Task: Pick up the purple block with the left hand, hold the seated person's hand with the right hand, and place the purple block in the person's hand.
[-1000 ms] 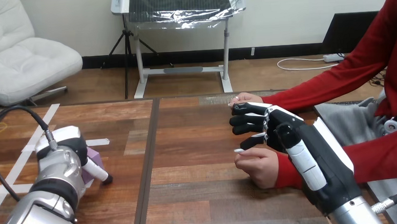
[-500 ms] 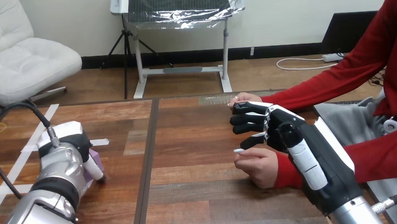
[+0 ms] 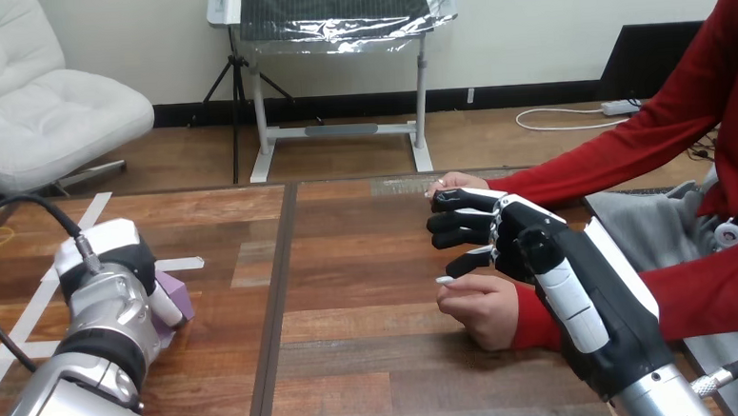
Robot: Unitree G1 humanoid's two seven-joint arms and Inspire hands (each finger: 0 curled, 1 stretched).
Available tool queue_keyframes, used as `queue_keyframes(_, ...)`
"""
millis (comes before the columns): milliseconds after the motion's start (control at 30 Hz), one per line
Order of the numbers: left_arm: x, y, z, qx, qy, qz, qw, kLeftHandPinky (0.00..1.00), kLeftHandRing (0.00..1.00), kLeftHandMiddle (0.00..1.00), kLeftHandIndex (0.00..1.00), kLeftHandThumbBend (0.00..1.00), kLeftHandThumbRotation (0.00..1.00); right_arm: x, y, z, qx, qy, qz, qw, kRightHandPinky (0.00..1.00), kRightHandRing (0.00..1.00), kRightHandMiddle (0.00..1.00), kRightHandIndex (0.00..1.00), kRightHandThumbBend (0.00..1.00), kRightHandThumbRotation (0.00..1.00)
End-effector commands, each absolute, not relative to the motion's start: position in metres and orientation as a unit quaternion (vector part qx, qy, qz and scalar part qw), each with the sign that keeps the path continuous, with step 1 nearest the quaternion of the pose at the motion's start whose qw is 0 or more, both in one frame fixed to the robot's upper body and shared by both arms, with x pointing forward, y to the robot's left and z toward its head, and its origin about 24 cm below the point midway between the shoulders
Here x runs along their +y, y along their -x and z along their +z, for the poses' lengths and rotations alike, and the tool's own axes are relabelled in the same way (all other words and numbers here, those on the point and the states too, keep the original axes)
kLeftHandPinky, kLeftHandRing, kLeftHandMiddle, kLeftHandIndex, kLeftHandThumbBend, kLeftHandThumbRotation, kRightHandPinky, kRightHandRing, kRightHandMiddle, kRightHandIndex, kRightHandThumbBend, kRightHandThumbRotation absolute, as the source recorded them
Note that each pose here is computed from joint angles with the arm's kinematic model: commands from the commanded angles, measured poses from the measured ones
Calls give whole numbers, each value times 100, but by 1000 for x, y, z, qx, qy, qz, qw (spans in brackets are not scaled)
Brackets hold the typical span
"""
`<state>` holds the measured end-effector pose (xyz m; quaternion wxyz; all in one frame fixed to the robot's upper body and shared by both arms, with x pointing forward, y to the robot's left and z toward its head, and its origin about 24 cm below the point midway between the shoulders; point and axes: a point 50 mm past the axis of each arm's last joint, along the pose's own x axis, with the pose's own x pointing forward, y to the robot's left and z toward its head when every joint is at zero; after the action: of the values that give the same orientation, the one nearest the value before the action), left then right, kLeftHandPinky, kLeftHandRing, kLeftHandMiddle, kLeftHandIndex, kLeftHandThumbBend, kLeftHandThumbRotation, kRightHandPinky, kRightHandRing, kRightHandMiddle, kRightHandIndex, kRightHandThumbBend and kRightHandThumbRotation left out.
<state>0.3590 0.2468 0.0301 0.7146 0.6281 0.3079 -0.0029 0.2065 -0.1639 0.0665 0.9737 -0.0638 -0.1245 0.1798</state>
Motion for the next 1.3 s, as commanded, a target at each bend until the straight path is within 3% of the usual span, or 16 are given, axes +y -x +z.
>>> queue_keyframes(0, 234, -379, 60, 245, -635, 27, 733, 27, 39, 56, 79, 67, 0, -164, -217, 85, -169, 64, 179, 967, 60, 72, 73, 76, 84, 100)
queue_keyframes(133, 234, -379, 61, 233, -640, 33, 731, 21, 31, 43, 70, 67, 0, -164, -216, 85, -169, 64, 179, 967, 60, 72, 74, 76, 84, 100)
queue_keyframes(300, 234, -379, 60, 223, -640, 39, 734, 21, 30, 39, 63, 66, 0, -164, -217, 85, -170, 65, 180, 967, 61, 73, 74, 76, 84, 100)
queue_keyframes(500, 234, -379, 61, 212, -642, 44, 735, 26, 35, 42, 59, 67, 0, -164, -217, 84, -169, 64, 181, 967, 61, 73, 74, 76, 84, 100)
queue_keyframes(967, 235, -378, 61, 202, -637, 47, 742, 33, 41, 47, 59, 66, 0, -164, -216, 85, -168, 65, 180, 967, 61, 73, 74, 76, 85, 100)
queue_keyframes(1267, 237, -377, 59, 203, -637, 49, 742, 32, 39, 45, 59, 67, 0, -164, -216, 86, -171, 64, 181, 966, 61, 74, 74, 76, 83, 100)
